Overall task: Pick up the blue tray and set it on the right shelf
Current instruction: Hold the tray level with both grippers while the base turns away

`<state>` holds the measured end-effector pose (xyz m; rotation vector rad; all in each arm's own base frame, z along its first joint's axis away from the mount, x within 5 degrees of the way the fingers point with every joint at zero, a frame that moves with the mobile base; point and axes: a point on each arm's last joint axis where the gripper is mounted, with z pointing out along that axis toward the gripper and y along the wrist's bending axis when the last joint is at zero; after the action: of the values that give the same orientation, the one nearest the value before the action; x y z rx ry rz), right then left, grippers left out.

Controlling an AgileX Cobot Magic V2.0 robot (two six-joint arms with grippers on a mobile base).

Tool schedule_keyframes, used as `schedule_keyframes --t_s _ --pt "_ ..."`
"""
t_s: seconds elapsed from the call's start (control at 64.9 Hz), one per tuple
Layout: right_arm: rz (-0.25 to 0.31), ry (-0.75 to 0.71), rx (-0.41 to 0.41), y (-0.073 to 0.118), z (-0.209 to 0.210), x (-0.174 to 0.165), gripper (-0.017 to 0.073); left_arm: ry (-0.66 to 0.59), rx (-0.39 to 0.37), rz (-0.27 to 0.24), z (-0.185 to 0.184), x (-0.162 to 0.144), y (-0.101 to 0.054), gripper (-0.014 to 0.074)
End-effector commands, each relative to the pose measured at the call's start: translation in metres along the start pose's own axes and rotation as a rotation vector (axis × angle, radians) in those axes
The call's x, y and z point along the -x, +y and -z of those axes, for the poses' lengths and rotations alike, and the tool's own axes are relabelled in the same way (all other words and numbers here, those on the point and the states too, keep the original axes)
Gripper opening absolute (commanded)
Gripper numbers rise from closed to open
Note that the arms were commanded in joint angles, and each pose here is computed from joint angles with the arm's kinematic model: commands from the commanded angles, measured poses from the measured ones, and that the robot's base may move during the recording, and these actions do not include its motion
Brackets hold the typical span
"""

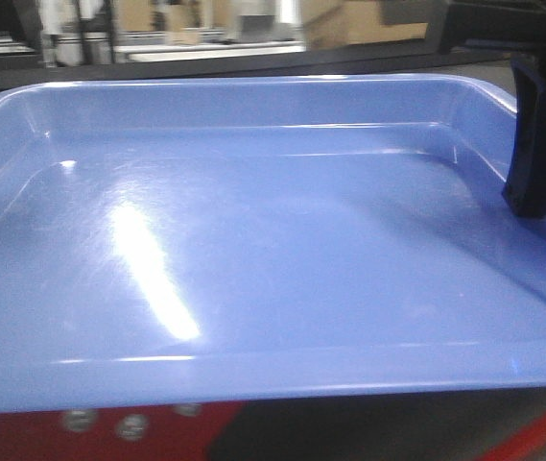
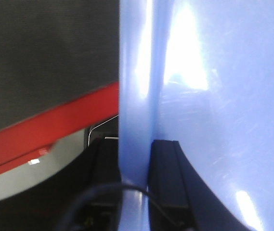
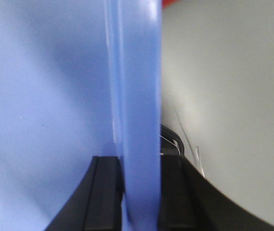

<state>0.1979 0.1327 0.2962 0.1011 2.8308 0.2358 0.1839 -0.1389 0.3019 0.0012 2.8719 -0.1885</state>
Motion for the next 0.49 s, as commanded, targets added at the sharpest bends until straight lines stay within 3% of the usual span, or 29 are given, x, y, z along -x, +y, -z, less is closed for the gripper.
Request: schedule_keyframes --t_s 0.0,0.478 --pt "-0.003 -0.067 0.043 0.0015 0.0161 0.0038 0.0147 -0.048 -0.033 0.008 0.0125 0.0017 -0.0019 -0.0020" --pt "-0.003 -0.067 0.043 0.0015 0.0161 0.0038 0.0147 -0.048 -0.033 0.008 0.0125 0.0017 -0.0019 -0.0020"
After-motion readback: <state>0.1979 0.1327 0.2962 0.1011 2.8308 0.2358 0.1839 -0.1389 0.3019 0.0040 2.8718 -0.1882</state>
